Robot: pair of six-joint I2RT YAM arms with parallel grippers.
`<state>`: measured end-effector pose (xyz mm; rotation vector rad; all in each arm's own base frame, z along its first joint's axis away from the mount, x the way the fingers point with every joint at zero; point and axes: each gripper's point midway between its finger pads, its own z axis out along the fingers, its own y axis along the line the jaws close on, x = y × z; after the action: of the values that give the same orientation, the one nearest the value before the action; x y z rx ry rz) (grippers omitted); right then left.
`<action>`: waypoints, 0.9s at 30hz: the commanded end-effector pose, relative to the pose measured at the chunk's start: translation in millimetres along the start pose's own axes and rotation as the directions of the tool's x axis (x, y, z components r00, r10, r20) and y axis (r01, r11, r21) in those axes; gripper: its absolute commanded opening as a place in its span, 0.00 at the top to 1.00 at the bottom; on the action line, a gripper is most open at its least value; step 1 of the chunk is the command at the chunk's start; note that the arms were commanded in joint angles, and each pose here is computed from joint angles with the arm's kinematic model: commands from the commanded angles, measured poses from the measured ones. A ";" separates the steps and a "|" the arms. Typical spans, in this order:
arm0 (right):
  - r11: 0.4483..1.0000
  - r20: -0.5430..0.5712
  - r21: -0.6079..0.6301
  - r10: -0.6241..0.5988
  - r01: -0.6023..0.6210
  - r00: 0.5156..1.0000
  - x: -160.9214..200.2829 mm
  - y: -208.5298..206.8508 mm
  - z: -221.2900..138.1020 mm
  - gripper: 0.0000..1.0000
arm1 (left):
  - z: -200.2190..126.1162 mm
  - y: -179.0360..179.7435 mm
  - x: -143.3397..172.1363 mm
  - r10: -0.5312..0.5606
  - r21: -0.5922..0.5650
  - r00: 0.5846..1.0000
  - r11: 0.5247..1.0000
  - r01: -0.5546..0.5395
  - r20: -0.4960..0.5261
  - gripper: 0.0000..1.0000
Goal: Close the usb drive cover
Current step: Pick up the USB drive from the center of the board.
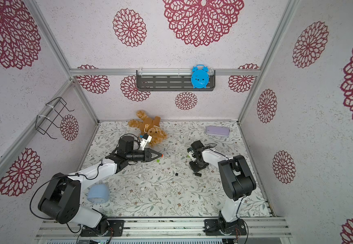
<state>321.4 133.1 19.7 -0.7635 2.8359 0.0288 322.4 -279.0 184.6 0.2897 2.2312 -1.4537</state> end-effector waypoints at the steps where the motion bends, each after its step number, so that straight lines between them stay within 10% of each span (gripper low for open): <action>1: 0.999 -0.091 0.033 -0.022 0.026 0.996 18.4 1.2 9.3 0.71 | -7.0 -8.4 -7.0 0.037 0.002 0.999 0.999 -0.037 0.025 0.89; 27: 0.992 -0.110 0.015 -0.123 0.125 0.986 24.4 48.0 3.9 0.70 | -11.5 -5.1 -9.1 0.050 -0.028 0.997 0.998 -0.049 0.052 0.90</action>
<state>299.6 177.8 20.4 -0.9436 2.7778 -0.0033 323.3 -273.3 192.4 0.2842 2.2090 -1.3996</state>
